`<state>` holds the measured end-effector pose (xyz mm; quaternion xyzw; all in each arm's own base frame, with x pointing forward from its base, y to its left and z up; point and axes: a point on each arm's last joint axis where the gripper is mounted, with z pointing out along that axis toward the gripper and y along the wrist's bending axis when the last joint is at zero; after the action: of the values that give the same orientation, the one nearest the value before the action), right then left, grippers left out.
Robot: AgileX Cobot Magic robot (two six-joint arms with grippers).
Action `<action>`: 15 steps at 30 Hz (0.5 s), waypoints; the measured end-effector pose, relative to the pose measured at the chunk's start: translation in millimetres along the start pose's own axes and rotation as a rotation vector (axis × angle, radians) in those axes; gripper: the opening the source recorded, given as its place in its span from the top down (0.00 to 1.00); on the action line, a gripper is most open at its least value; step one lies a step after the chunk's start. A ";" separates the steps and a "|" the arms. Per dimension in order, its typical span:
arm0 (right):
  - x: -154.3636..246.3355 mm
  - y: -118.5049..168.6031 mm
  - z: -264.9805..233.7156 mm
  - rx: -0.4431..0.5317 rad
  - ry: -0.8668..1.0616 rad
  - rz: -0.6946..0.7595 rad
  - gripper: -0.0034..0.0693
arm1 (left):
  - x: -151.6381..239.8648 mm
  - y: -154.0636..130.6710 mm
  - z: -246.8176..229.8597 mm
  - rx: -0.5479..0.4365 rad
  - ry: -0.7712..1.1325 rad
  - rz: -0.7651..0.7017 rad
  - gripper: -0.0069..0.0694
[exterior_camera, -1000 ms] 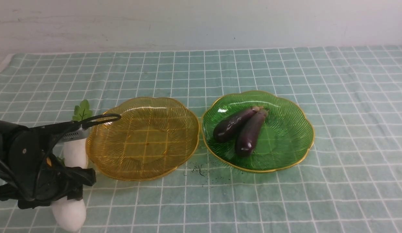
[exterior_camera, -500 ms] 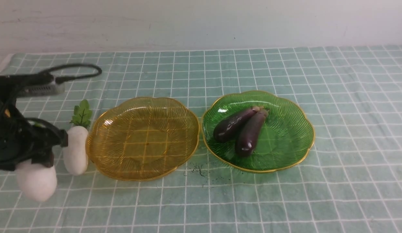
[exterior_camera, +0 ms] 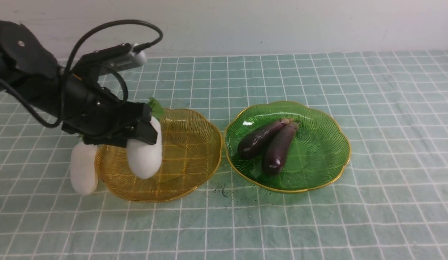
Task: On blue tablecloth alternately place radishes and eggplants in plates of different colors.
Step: 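Pick up the white radish and place it in the left plate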
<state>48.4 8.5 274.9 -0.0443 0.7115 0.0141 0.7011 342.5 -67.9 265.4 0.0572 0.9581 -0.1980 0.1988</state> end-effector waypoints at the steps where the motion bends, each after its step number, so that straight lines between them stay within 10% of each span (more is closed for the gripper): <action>1: 0.0 0.0 0.0 0.000 0.000 0.000 0.97 | -4.7 -0.2 10.8 0.014 0.009 0.013 0.35; 15: 0.0 0.0 0.0 0.000 0.000 0.000 0.97 | -21.9 -12.1 71.8 0.045 0.055 0.087 0.24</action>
<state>48.4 8.5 274.9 -0.0443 0.7115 0.0141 0.7011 386.0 -108.5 218.1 0.1084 0.9551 -0.2091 0.1797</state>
